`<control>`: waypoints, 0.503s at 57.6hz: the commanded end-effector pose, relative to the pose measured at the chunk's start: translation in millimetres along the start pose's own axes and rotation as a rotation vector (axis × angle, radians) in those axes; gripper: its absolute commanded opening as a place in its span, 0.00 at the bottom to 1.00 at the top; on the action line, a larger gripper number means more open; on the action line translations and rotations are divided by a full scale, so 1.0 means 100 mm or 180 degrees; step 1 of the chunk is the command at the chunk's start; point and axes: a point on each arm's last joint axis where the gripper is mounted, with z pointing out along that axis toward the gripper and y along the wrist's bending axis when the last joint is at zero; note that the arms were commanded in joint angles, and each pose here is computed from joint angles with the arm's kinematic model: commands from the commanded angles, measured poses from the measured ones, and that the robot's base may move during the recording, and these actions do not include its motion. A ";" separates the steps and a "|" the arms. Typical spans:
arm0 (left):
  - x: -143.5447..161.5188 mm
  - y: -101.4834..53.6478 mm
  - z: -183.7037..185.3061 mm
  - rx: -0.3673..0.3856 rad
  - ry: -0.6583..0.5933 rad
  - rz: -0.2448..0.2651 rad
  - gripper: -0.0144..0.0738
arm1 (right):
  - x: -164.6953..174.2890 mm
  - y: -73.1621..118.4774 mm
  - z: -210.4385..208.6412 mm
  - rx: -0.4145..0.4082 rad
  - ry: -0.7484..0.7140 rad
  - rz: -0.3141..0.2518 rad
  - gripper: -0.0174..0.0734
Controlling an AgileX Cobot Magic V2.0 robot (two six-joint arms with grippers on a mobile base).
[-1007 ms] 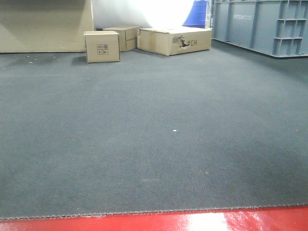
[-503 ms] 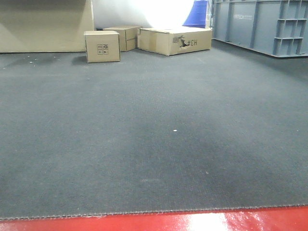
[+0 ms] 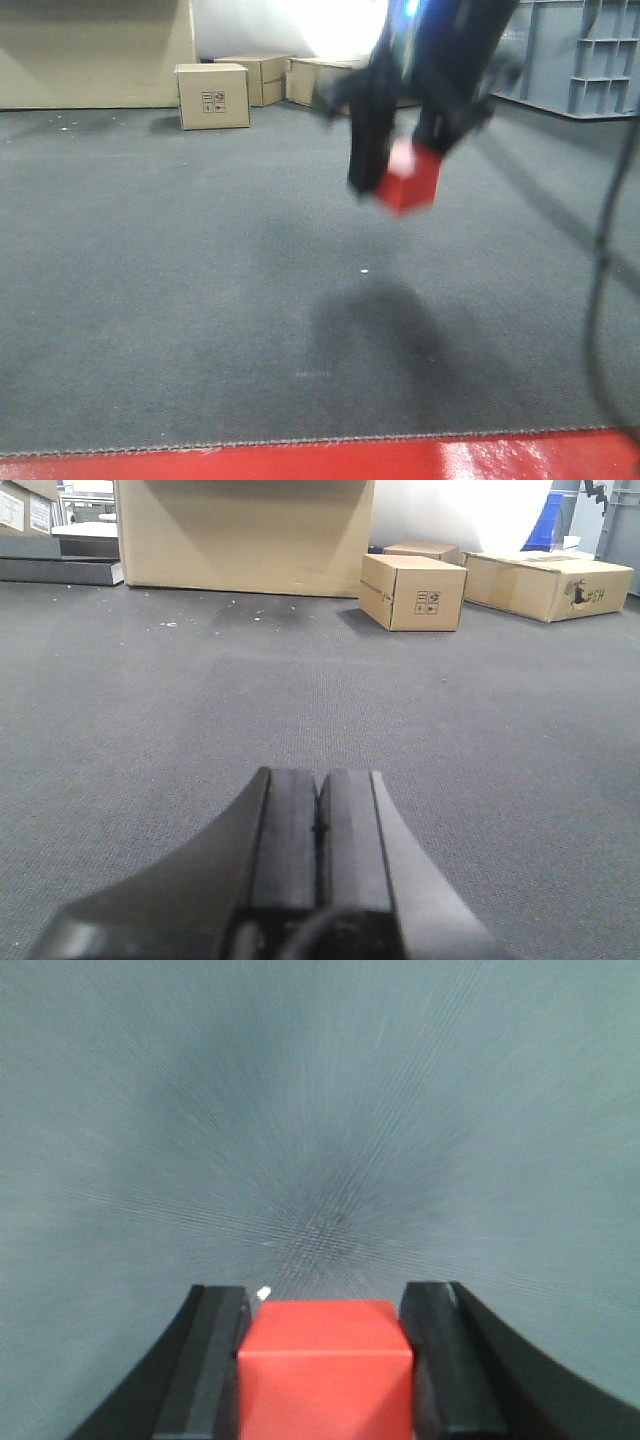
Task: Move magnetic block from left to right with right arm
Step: 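Lower the red cube onto the carpet with the right gripper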
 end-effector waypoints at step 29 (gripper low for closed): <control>-0.05 0.01 -0.01 -0.0019 -0.0267 -0.0033 0.02 | -0.18 0.00 -0.07 -0.0003 -0.0228 -0.0040 0.91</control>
